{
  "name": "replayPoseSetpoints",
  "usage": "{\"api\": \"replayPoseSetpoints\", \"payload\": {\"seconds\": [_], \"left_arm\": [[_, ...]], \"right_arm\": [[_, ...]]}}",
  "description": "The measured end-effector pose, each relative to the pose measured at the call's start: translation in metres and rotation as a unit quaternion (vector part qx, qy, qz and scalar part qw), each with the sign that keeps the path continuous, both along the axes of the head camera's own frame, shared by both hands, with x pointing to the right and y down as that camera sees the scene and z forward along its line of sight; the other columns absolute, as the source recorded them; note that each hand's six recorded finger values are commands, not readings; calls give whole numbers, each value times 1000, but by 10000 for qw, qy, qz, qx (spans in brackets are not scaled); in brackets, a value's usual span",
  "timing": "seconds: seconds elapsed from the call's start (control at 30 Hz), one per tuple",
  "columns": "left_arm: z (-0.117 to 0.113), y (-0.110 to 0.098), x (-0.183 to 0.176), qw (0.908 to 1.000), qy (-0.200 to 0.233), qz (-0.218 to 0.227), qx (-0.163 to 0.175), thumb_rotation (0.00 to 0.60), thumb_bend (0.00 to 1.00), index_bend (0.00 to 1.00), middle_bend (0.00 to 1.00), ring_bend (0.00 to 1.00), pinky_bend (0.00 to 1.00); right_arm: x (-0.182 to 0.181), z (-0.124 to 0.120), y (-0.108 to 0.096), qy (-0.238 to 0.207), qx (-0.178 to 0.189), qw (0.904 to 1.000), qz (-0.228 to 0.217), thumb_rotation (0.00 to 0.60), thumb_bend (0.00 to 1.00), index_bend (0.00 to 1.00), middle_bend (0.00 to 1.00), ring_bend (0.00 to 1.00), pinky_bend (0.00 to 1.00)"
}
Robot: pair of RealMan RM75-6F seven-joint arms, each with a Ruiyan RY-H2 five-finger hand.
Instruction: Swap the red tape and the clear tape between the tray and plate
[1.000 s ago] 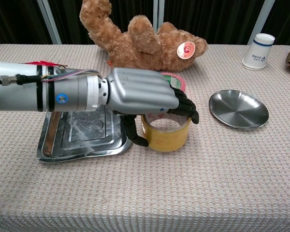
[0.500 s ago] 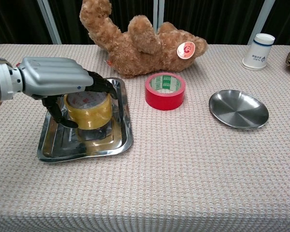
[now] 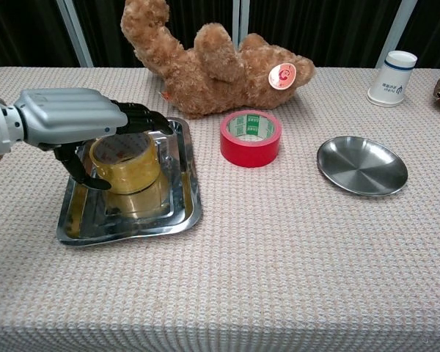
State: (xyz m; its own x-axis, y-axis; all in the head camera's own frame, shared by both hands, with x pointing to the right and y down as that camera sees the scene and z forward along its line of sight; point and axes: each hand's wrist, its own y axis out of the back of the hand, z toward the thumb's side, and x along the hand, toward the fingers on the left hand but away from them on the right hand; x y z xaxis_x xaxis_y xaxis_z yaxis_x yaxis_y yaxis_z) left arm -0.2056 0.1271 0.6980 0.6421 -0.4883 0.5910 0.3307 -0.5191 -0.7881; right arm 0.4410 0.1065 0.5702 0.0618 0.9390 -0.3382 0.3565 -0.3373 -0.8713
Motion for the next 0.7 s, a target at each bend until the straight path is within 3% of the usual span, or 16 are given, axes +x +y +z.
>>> {"api": "replayPoseSetpoints", "payload": {"seconds": [0.23,0.4,0.53,0.7], "left_arm": [[-14,-1,-21,9993,-33,-361,68,600,164,2,0,0,201],[-29,-5,-57,9922,-63,-1188,360,600,102,7,47,0,164],[-40,-2,-102,9747,-209,-2115,690,600,77,15,61,0,153],[-55,16,-159,9424,-417,-3146,1057,600,72,23,61,0,152]], "right_arm": [[-22,9,-3,34,-203,9991,-371,600,0,0,0,0,0],[-57,19,-5,158,-457,9945,-927,600,0,0,2,0,0],[-96,33,-8,247,-694,9858,-1512,600,0,0,12,0,0],[-157,58,-12,295,-890,9710,-2198,600,0,0,14,0,0]]}}
